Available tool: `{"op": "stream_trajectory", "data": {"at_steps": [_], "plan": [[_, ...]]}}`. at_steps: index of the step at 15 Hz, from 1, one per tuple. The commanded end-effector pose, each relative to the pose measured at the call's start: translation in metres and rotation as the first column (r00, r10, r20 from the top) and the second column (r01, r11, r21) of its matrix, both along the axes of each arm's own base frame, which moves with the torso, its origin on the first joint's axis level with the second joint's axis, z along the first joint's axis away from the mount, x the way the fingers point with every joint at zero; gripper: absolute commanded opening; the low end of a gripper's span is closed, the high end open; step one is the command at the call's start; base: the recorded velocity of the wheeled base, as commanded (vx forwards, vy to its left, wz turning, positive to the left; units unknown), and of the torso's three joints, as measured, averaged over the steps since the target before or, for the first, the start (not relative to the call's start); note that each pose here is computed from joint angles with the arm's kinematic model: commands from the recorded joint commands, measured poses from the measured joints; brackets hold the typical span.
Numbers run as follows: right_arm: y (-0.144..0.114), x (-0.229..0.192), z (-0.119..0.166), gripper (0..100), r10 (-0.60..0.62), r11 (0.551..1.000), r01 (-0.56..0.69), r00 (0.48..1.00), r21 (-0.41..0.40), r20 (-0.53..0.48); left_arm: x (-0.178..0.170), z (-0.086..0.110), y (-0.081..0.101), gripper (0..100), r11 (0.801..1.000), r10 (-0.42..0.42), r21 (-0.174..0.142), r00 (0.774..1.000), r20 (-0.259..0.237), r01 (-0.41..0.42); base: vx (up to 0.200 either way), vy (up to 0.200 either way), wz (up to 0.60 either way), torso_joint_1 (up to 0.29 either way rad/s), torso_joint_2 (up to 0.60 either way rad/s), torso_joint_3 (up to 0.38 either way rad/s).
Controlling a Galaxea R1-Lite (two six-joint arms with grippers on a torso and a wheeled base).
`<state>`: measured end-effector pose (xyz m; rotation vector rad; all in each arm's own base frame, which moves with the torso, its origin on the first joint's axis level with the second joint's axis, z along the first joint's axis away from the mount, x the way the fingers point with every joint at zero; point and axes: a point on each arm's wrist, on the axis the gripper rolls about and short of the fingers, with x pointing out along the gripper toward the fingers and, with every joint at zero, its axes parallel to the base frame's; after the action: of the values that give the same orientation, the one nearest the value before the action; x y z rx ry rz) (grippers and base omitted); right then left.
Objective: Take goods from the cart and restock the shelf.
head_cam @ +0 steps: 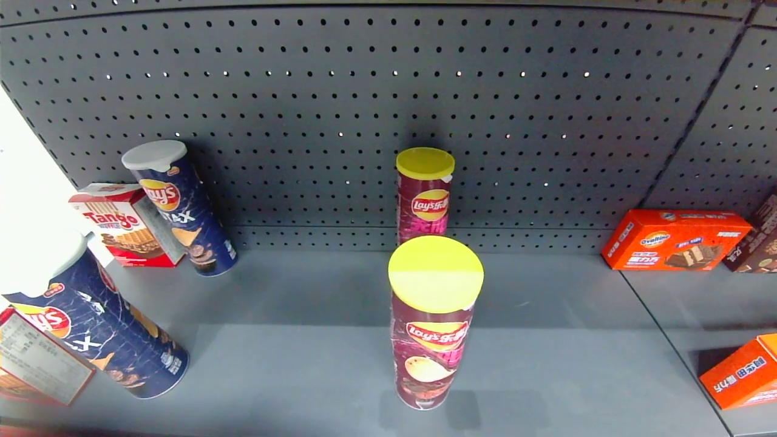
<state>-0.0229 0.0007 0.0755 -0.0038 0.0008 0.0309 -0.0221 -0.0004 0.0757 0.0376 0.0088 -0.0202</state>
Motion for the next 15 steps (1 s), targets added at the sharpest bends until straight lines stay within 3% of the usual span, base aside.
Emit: {"op": "stream_trajectory", "data": {"at_steps": [1, 2, 15], "plan": [[0.0000, 0.0002, -0.0003, 100, 0.001, 1.000, -0.001, 1.000, -0.001, -0.004, 0.0001, 0.0000, 0.0000, 100, 1.000, 0.002, -0.004, 1.000, -0.002, -0.002, -0.200, 0.000, 0.00, 0.002, 0.00, 0.002], [0.0000, 0.0002, -0.0002, 100, 0.001, 1.000, -0.001, 1.000, -0.001, -0.002, 0.0001, 0.0000, 0.0001, 100, 1.000, 0.003, -0.005, 1.000, -0.002, -0.003, -0.200, 0.000, 0.00, 0.007, -0.01, -0.002], [0.0000, 0.0001, 0.0001, 100, 0.001, 1.000, -0.001, 1.000, -0.001, -0.002, 0.0001, 0.0000, 0.0001, 100, 1.000, 0.006, -0.008, 1.000, -0.002, -0.006, 0.000, 0.000, 0.00, 0.000, 0.00, 0.000]]}}
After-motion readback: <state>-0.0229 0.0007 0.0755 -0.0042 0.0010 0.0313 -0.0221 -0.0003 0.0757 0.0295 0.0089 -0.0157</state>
